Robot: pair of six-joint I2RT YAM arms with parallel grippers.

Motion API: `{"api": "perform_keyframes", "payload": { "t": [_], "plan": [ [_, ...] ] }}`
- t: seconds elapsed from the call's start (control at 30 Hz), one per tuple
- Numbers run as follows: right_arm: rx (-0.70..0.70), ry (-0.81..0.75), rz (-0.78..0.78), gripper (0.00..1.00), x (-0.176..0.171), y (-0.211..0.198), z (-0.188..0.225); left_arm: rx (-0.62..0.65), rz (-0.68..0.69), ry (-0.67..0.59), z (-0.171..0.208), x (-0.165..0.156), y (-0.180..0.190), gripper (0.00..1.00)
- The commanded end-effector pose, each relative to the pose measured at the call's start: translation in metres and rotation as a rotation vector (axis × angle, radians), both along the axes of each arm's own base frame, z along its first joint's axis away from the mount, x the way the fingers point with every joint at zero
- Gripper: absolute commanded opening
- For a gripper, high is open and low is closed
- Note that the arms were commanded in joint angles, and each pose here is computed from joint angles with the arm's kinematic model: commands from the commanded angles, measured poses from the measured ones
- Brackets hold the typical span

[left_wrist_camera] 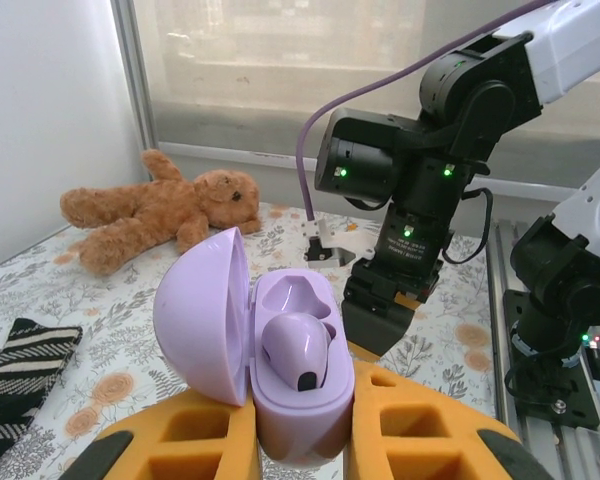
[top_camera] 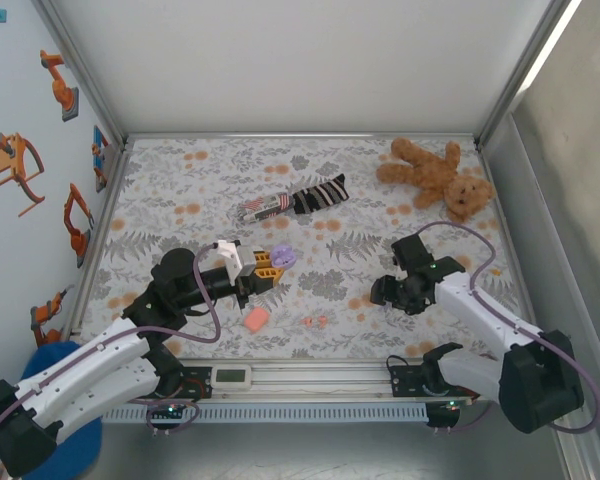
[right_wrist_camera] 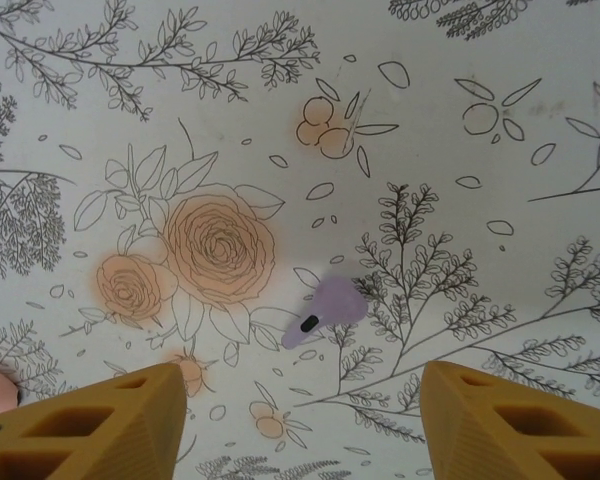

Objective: Insert wireless bluetooth earbuds into charging case

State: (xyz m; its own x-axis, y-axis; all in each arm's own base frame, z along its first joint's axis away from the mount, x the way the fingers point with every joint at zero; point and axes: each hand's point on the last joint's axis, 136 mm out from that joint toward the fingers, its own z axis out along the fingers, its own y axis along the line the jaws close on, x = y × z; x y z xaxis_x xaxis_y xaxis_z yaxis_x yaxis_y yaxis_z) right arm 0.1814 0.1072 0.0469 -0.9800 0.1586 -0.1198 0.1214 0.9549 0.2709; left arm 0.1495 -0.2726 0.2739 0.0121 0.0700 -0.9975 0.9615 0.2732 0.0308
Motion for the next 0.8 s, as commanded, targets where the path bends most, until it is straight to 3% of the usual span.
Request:
{"api": "perform_keyframes", "payload": {
  "t": [0.0,0.33,0.77],
  "plan": [
    [0.016,0.019,-0.012,0.58,0.002,0.002,-0.008,-0.015,-0.027,-0.030,0.002,-0.006,-0.001,0.00],
    [0.004,0.038,-0.037,0.47,0.006,-0.001,-0.019,-0.023,-0.029,-0.026,0.002,-0.008,0.001,0.00],
    [-0.002,0.058,-0.040,0.43,0.006,-0.003,-0.029,-0.027,-0.030,-0.021,0.004,-0.008,0.000,0.00]
  ]
}}
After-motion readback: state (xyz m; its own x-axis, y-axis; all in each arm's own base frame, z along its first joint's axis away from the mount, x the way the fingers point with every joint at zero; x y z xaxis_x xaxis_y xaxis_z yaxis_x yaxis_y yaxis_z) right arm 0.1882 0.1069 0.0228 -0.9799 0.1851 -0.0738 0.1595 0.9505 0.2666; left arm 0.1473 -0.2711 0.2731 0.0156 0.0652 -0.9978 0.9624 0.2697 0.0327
